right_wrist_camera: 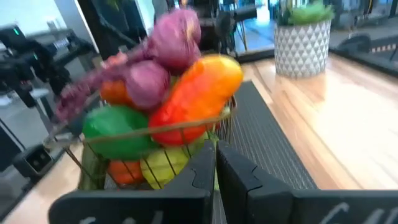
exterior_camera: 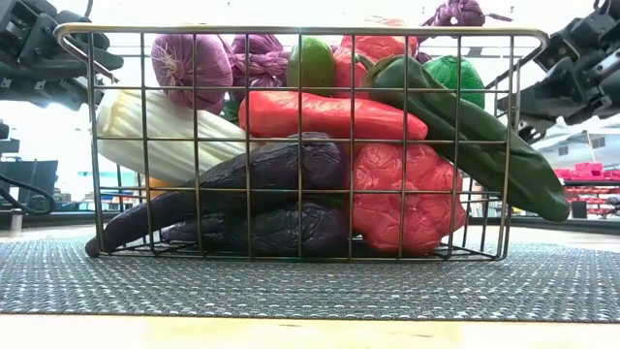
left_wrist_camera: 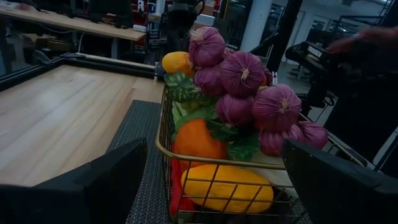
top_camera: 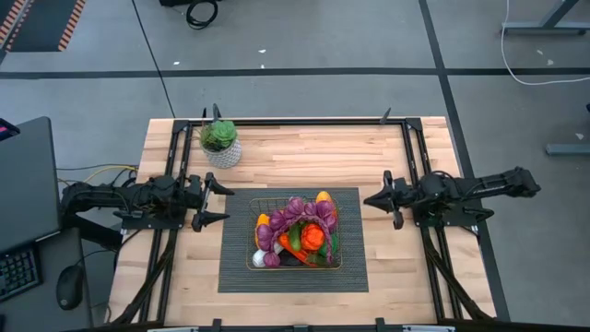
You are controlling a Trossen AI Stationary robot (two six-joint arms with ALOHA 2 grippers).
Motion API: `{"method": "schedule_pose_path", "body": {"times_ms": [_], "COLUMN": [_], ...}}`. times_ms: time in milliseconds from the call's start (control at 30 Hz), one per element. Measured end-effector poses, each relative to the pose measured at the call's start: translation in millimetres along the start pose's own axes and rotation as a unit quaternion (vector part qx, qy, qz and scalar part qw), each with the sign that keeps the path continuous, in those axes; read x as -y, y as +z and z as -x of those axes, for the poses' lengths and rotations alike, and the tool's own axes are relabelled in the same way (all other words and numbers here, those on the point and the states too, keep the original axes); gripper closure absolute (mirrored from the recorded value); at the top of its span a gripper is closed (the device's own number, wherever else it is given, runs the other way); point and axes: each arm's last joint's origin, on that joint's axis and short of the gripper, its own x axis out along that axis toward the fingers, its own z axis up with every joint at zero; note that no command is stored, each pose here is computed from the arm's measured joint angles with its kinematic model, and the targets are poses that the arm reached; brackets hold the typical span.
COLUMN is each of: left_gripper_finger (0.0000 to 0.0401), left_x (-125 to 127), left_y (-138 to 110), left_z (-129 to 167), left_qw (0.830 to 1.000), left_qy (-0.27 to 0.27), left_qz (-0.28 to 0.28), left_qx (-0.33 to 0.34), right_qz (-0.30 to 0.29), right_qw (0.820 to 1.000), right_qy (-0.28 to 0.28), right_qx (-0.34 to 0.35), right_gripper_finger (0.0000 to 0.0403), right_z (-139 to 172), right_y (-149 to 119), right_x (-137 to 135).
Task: Build produce basket
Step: Return to Home Position
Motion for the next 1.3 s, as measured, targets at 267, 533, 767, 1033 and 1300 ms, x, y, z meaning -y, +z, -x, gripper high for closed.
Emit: {"method": "schedule_pose_path", "body": {"times_ms": [267,533,767,1033,1300], "left_gripper_finger": [0.0023,0.0023,0.0023,0.0023,0.0023], "left_x": [0.0,0.0,0.0,0.0,0.0], "left_y": [0.0,0.0,0.0,0.0,0.0], "left_z": [0.0,0.0,0.0,0.0,0.0], "left_qw": [1.000,1.000,1.000,1.000,1.000], "left_qy": [0.000,0.000,0.000,0.000,0.000], "left_qz": [0.000,0.000,0.000,0.000,0.000], "left_qx": [0.000,0.000,0.000,0.000,0.000], "right_qz": [-0.002,-0.002,-0.002,-0.002,-0.002], "right_qw": [1.000,1.000,1.000,1.000,1.000], "right_qy": [0.005,0.005,0.005,0.005,0.005], "right_qx": [0.027,0.027,0.027,0.027,0.027], "right_gripper_finger": [0.0381,0.0381,0.0381,0.0381,0.0381], "right_z": [1.8,1.8,1.8,1.8,1.8], "right_y": [4.8,4.8,4.8,4.8,4.8], "right_x": [-0.9,-0.9,-0.9,-0.9,-0.9]}}
